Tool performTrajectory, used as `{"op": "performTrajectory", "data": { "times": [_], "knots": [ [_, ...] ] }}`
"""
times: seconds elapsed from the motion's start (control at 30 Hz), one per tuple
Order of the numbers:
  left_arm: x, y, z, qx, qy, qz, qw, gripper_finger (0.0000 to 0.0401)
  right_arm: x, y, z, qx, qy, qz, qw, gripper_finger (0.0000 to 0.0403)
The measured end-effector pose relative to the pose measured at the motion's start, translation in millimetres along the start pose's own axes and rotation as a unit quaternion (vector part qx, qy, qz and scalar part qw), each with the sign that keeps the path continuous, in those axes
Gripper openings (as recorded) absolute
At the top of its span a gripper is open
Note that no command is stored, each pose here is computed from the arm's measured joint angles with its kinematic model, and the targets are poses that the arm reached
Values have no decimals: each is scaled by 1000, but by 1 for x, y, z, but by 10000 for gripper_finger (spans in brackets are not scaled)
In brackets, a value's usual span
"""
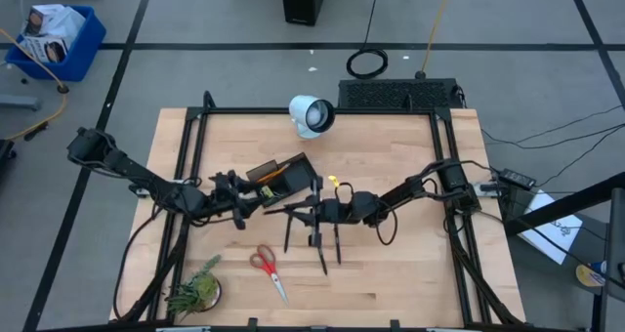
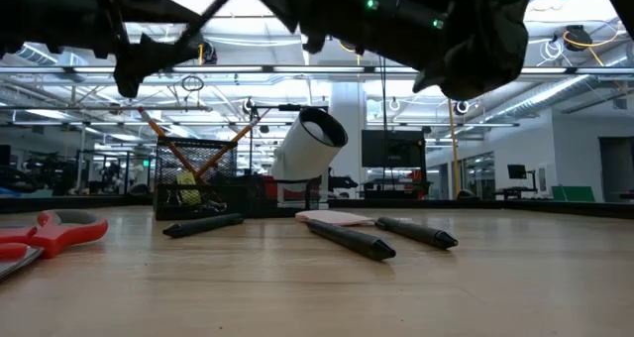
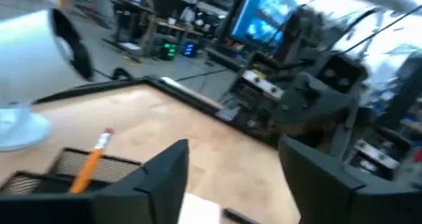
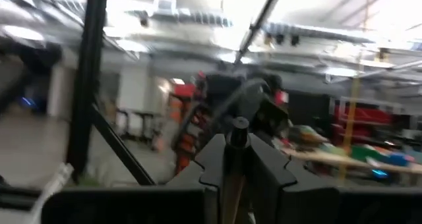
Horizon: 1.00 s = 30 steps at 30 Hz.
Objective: Pick and place office supplies into organizer
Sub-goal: Put the black pen into the black desk organizer
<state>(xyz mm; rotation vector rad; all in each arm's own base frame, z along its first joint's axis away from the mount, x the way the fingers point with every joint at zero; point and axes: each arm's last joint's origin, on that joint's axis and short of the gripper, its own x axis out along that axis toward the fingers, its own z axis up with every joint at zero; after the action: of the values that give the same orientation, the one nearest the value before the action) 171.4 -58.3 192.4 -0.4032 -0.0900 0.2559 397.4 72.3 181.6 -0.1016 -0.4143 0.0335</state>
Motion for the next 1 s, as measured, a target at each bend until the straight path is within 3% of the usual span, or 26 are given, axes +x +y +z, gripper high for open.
{"op": "performTrajectory", "data": {
  "times": [0.17, 0.33, 0.5, 0.77, 1.0],
  "knots": [
    [-2, 0, 7, 36, -16, -2, 999, 289, -2, 1, -9, -53, 55, -47, 996, 28],
    [-13, -2, 22, 103, -43, -18, 994, 307, 1, -8, -13, -92, 91, -109, 986, 32],
    [-26, -1, 38, 75, -67, -33, 994, 309, 13, -25, -11, -114, 91, -128, 981, 28],
    [-43, 6, 49, 75, -66, -49, 994, 308, 44, -63, -15, -142, 177, -148, 963, 31],
    [-47, 5, 50, 74, -60, -70, 993, 301, 60, -94, -15, -110, 228, -170, 952, 36]
  ]
}}
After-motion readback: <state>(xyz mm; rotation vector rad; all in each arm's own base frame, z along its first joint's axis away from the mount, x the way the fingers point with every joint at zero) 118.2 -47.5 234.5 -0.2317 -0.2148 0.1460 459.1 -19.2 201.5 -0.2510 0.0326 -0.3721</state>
